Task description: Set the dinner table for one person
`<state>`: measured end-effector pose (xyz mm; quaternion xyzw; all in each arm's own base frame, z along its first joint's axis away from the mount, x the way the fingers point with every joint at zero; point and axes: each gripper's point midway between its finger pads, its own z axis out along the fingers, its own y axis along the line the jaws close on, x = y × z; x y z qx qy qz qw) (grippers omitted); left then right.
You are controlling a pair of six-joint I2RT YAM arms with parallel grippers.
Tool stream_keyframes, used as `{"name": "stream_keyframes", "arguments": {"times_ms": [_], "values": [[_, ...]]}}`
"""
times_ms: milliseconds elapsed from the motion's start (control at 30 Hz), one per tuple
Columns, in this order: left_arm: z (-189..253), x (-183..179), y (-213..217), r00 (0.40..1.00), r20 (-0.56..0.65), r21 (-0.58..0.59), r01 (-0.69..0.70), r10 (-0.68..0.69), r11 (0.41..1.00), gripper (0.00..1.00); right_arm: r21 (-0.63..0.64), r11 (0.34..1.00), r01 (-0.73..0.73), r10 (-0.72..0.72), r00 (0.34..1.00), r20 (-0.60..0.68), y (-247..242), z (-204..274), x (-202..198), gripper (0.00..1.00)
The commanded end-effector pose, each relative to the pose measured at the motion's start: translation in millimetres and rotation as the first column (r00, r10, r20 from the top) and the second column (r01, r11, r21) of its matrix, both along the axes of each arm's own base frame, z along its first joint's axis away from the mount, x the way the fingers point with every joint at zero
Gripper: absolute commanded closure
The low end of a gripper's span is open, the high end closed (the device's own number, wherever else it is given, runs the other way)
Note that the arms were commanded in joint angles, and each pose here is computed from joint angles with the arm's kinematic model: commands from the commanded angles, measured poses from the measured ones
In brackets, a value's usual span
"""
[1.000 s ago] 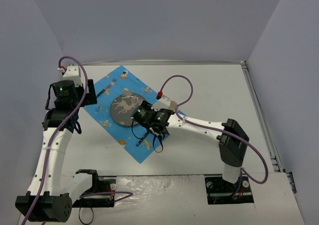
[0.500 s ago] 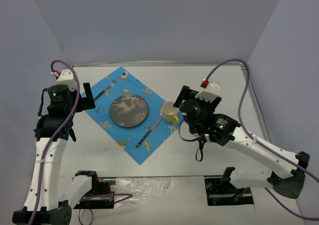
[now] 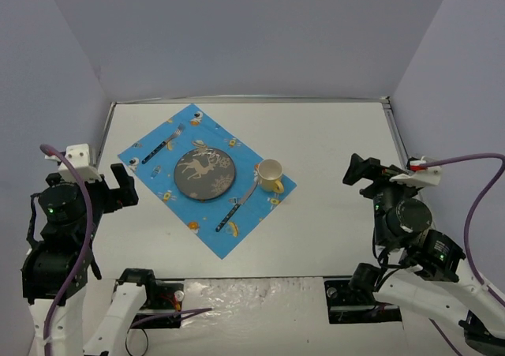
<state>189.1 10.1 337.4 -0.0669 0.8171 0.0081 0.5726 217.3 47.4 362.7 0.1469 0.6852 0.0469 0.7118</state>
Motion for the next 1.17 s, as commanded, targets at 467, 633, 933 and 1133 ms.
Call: {"name": "stream_keyframes", "arguments": {"times_ms": [467, 633, 933, 1133], "values": [[-7, -27, 11, 0.997, 0.070, 0.040, -0.042, 0.039, 0.998, 0.03, 0.016, 1.000, 0.001, -0.002, 0.997, 0.081, -35, 7, -22, 0.00], [-3, -26, 12, 0.996, 0.077, 0.047, -0.047, 0.043, 0.998, 0.03, 0.036, 0.999, 0.011, -0.014, 0.996, 0.087, -42, 6, -25, 0.00], [-13, -25, 13, 0.997, 0.060, 0.050, -0.048, 0.045, 0.998, 0.03, 0.008, 1.000, 0.011, -0.012, 0.997, 0.074, -37, 4, -22, 0.00], [-16, -25, 13, 0.998, 0.053, 0.054, -0.047, 0.044, 0.997, 0.03, 0.007, 1.000, 0.010, -0.010, 0.997, 0.073, -36, 4, -22, 0.00]]}}
